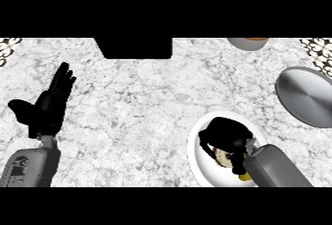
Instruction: Pick the cupcake from the plate and place it in the pan
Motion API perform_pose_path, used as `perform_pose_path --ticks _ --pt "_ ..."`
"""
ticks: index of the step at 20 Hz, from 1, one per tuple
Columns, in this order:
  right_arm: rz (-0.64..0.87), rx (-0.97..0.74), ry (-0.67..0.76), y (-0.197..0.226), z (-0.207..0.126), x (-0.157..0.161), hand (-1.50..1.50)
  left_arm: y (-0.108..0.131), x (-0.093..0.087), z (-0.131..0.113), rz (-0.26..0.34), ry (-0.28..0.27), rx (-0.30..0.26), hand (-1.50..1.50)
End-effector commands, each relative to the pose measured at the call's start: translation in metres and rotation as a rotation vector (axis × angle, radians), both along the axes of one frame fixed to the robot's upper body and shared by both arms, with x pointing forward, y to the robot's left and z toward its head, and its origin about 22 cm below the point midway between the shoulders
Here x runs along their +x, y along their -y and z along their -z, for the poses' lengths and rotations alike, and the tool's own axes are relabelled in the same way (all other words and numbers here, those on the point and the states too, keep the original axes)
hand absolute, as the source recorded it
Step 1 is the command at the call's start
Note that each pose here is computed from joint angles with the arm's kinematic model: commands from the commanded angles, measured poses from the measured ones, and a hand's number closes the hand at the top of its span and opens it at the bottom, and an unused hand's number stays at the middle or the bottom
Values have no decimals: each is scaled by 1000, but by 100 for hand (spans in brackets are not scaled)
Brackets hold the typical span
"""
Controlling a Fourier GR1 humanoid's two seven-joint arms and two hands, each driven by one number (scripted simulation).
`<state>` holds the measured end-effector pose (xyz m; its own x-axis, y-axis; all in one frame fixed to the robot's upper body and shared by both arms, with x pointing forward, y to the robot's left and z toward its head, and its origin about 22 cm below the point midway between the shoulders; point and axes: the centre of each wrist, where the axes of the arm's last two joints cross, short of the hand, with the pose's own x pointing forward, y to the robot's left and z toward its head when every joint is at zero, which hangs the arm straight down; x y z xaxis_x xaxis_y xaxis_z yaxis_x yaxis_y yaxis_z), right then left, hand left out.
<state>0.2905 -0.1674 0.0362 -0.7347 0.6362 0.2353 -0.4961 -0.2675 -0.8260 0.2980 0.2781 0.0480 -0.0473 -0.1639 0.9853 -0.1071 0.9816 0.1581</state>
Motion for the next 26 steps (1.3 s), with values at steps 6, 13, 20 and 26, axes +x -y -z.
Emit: perform_pose_path --ticks 6,13,20,26 --pt "811 5 -18 6 25 -21 150 -18 -3 -5 -54 -14 -9 0" --pt "975 254 483 -13 -73 -29 150 -1 -2 -3 -34 -16 21 0" --pt "1126 424 636 5 -117 -65 150 4 -4 4 10 -11 -2 0" --pt "1246 648 652 57 -127 -33 150 -2 -5 -4 9 -5 -16 0"
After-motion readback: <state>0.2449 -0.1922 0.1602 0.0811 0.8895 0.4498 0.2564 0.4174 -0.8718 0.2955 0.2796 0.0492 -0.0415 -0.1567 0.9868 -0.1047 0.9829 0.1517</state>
